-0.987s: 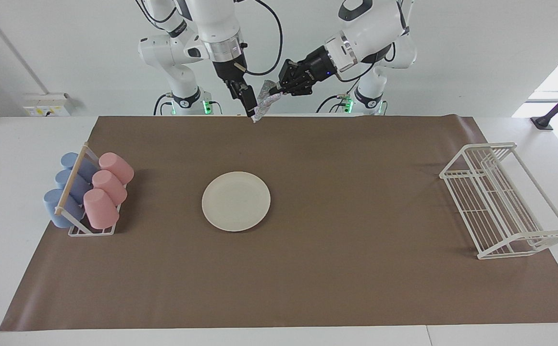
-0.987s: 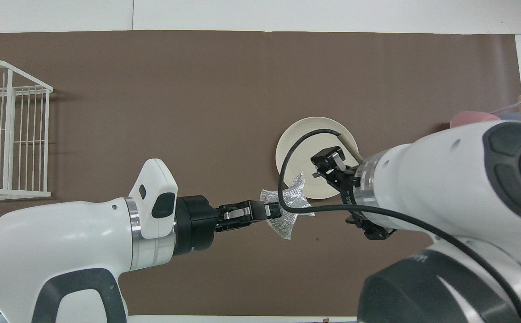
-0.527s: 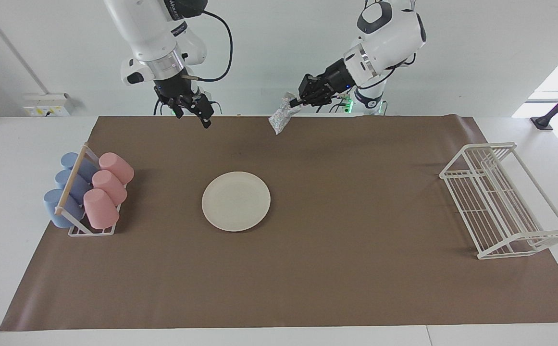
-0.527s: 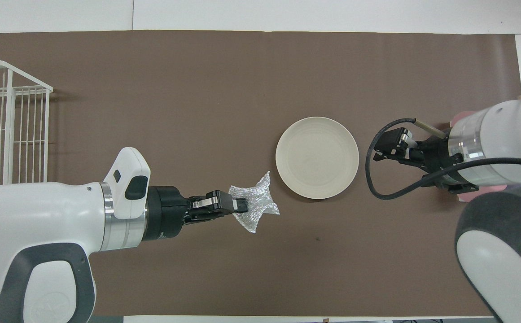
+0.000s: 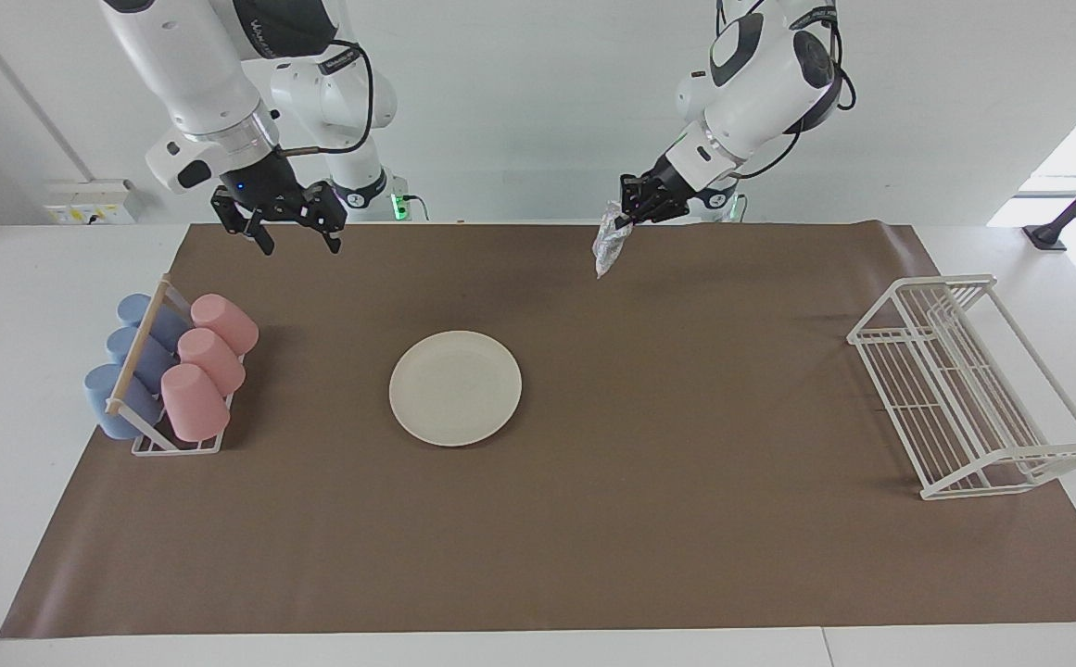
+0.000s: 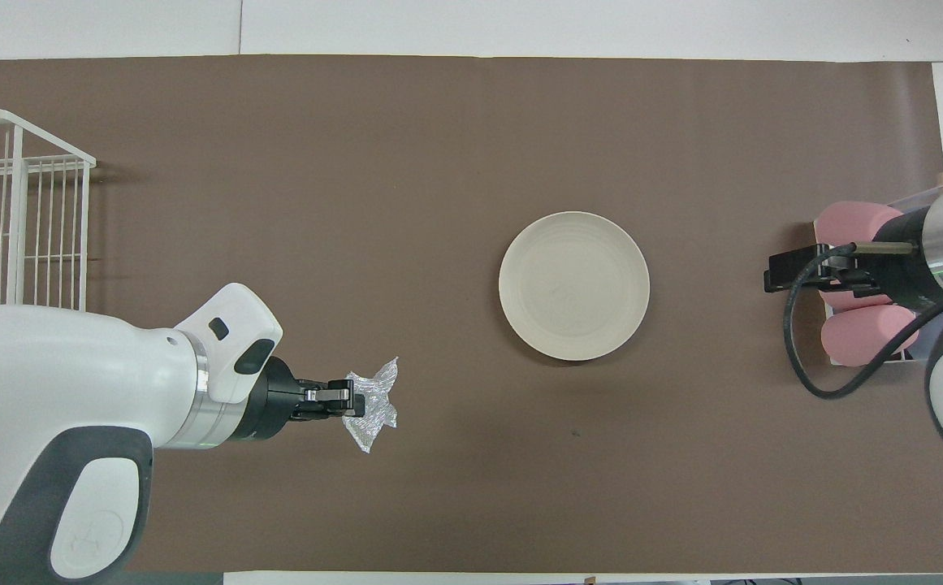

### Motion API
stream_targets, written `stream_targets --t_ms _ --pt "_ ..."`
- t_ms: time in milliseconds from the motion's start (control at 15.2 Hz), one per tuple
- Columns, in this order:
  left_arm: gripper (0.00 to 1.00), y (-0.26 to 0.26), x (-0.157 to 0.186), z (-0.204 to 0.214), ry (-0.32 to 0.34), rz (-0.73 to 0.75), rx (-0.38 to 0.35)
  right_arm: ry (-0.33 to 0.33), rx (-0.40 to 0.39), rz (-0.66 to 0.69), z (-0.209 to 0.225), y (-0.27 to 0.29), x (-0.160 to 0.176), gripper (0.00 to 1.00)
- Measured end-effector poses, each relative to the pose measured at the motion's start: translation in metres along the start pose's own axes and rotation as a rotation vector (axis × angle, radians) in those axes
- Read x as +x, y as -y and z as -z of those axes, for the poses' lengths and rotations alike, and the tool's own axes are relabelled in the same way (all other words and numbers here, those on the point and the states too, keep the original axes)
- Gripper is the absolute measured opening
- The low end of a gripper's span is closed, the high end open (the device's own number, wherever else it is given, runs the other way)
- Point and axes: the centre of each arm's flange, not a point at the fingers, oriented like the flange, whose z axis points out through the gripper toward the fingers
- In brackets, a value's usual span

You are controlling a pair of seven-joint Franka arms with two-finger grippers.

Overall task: Wipe plate with sponge
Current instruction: 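Carry the sponge to the rack with the left gripper while the right gripper retracts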

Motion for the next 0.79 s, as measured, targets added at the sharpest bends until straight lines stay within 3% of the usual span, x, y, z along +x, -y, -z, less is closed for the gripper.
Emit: stream_targets --t_ms 263,461,790 --pt "0.06 0.014 0.003 -0.002 0.029 0.023 0.218 -0.027 -0.061 0.119 -0.001 -0.020 0.009 1.00" --pt "0.06 0.022 0.007 0.010 0.069 0.031 0.398 -0.020 -0.048 0.120 -0.004 -0.041 0.020 1.00" --pt "0.06 0.036 0.019 0.017 0.115 0.115 0.683 0.045 -0.075 0.128 -0.008 -0.034 0.032 1.00"
